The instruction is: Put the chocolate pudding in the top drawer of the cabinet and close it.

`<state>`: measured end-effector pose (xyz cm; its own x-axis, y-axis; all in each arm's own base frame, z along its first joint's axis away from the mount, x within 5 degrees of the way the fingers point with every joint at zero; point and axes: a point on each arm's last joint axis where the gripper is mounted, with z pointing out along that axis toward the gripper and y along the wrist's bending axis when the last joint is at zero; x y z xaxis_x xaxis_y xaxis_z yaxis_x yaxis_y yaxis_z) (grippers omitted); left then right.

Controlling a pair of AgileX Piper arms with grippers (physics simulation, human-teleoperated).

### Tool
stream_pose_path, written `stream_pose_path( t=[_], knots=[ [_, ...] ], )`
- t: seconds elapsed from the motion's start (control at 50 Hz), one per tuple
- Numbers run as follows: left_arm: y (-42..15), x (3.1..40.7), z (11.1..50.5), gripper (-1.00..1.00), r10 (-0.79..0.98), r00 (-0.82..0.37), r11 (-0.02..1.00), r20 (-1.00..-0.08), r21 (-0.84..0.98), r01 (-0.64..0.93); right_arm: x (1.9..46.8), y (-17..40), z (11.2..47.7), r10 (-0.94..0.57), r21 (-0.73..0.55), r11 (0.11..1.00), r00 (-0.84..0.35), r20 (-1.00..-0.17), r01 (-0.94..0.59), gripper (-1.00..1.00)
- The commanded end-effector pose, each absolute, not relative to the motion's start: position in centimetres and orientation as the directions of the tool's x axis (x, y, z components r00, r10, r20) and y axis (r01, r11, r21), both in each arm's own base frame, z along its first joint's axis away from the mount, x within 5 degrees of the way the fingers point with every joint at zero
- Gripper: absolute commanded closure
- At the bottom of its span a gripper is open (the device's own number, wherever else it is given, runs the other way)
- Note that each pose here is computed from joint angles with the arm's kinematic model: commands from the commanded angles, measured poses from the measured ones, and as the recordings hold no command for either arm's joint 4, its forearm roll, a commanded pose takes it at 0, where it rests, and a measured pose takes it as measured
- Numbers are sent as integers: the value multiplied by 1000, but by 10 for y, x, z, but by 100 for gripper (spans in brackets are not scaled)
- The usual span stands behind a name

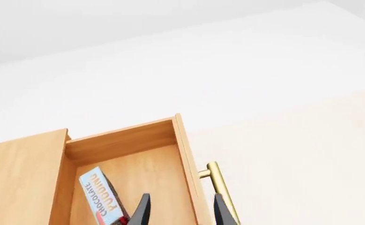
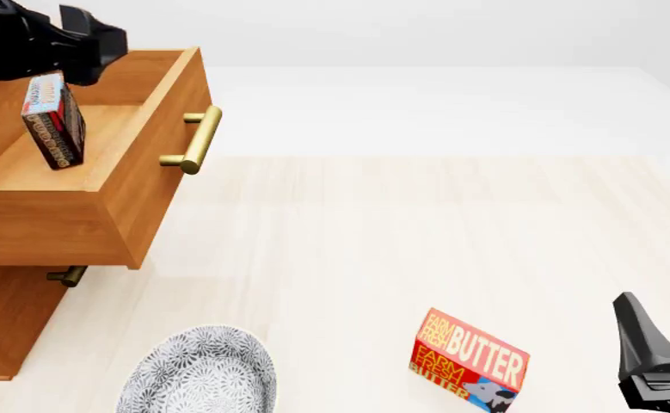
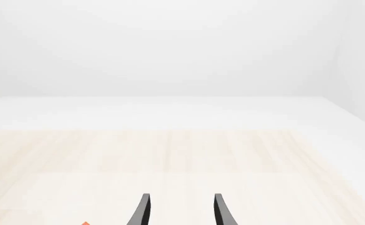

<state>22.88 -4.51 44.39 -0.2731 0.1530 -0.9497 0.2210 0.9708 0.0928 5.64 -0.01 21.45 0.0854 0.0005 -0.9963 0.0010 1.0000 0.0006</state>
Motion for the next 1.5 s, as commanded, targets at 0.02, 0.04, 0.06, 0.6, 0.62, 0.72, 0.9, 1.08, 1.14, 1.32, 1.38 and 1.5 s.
stream_pose_path(
  t=[0.02, 0.04, 0.06, 0.6, 0.62, 0.72, 0.9, 1.08, 1.14, 1.32, 1.38, 1.5],
  knots=[
    [-70, 242, 451, -100, 149, -307, 953, -940, 54, 298, 56, 0, 215, 0, 1, 1000, 86, -996, 1, -100],
    [-73, 243, 451, -100, 152, -308, 951, -939, 53, 306, 56, 0, 215, 1, 1, 1000, 86, -996, 1, -100],
    [-73, 243, 451, -100, 152, -308, 951, -939, 53, 306, 56, 0, 215, 1, 1, 1000, 86, -996, 1, -100],
    [-125, 267, 442, -100, 119, -375, 914, -919, -47, 404, 56, 0, 215, 1, 1, 1000, 85, -996, 1, -100],
    [-127, 268, 441, -100, 124, -377, 911, -918, -45, 410, 56, 0, 215, 1, 1, 1000, 86, -996, 1, -100],
    [-143, 272, 430, -100, 104, -422, 901, -900, -95, 424, 56, 0, 215, 0, 1, 1000, 85, -996, 1, -100],
    [-163, 278, 430, -100, 83, -431, 885, -899, -133, 447, 56, 0, 215, 0, 1, 1000, 85, -996, 1, -100],
    [-190, 283, 419, -100, 72, -457, 861, -887, -177, 477, 56, 0, 215, 0, 1, 1000, 85, -996, 1, -100],
    [-195, 285, 414, -100, 77, -471, 858, -879, -182, 480, 56, 0, 215, 1, 1, 1000, 85, -996, 1, -100],
    [-202, 290, 410, -100, 74, -492, 858, -868, -196, 476, 56, 0, 215, 0, 1, 1000, 85, -996, 1, -100],
    [-204, 290, 405, -100, 58, -503, 858, -863, -215, 468, 56, 0, 215, 1, 1, 1000, 86, -996, 1, -100],
    [-206, 290, 400, -100, 34, -513, 856, -857, -240, 458, 56, 0, 215, 1, 1, 1000, 85, -996, 1, -100]
  ],
)
